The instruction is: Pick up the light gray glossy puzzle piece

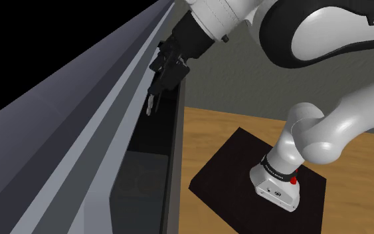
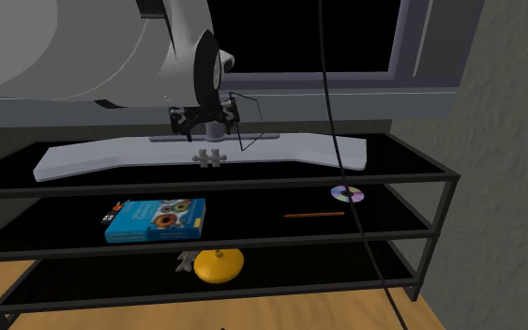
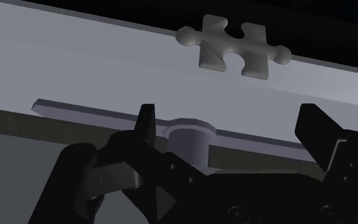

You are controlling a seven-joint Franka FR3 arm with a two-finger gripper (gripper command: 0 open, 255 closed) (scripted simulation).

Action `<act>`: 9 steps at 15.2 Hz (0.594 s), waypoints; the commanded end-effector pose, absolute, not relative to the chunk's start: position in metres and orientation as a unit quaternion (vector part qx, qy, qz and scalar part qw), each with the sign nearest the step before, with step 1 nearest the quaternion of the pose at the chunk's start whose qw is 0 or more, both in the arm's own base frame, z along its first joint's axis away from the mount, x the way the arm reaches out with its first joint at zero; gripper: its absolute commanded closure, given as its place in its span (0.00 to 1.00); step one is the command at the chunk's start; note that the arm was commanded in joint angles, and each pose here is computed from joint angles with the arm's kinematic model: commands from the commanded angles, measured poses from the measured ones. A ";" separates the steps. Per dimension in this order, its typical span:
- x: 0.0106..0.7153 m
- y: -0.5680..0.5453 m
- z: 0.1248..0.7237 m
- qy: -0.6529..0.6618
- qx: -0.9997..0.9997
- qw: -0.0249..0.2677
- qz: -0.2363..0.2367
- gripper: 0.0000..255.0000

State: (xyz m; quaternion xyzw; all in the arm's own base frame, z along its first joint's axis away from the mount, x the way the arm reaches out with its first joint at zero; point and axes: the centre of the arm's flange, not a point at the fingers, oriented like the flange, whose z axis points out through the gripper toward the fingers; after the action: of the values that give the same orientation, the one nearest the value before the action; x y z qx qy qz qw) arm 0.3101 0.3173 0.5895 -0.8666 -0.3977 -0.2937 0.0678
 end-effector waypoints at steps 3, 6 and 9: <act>0.310 0.323 0.558 -0.404 -0.868 0.067 -0.282 0.00; 0.310 0.322 0.555 -0.404 -0.868 0.067 -0.282 1.00; 0.311 0.322 0.554 -0.404 -0.868 0.067 -0.282 1.00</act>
State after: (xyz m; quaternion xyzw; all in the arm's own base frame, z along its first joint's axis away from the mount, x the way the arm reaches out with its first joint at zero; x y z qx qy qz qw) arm 0.3106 0.3222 0.5552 -0.8672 -0.4041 -0.2829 0.0675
